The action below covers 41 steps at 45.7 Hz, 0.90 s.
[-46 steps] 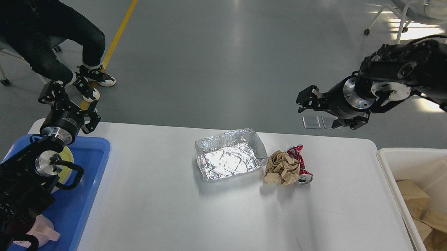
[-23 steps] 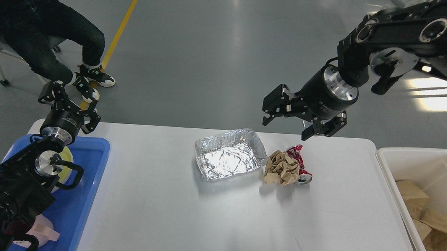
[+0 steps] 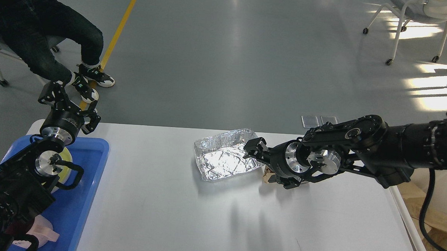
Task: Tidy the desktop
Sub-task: 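Move the right gripper over to the foil tray, then grasp the edge of the foil tray with the right gripper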
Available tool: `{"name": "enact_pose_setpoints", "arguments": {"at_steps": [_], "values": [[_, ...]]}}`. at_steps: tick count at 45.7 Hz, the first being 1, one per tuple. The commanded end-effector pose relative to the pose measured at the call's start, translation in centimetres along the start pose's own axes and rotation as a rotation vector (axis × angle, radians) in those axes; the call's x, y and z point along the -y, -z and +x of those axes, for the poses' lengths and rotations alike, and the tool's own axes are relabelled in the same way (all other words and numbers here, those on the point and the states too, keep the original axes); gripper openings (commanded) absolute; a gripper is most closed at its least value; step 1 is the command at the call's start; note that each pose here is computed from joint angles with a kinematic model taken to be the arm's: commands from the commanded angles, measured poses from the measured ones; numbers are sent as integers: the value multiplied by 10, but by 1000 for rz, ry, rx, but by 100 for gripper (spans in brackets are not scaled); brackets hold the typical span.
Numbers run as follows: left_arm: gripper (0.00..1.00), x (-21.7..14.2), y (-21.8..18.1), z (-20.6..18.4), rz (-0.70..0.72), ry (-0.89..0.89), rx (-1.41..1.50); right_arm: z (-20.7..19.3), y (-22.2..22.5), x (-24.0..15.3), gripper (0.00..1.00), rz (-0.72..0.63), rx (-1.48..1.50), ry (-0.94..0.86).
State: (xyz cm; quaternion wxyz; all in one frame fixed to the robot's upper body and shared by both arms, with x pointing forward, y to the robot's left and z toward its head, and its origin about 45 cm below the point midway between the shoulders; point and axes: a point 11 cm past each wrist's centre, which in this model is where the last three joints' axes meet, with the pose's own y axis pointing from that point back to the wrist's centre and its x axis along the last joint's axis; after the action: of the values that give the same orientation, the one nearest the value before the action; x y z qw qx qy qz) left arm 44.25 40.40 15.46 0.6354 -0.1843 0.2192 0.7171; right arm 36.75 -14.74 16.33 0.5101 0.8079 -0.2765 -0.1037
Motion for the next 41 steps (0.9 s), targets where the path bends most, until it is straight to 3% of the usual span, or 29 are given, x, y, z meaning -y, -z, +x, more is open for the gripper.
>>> {"name": "enact_pose_setpoints", "arguments": {"at_steps": [1, 26, 35, 41], "values": [[99, 0, 0, 0, -1, 0, 0, -5, -3, 16, 100, 21, 71, -35], [99, 0, 0, 0, -1, 0, 0, -25, -18, 89, 100, 46, 261, -133], [99, 0, 0, 0, -1, 0, 0, -24, -18, 100, 100, 51, 273, -172], [99, 0, 0, 0, 1, 0, 0, -23, -20, 101, 94, 45, 280, -197]]}}
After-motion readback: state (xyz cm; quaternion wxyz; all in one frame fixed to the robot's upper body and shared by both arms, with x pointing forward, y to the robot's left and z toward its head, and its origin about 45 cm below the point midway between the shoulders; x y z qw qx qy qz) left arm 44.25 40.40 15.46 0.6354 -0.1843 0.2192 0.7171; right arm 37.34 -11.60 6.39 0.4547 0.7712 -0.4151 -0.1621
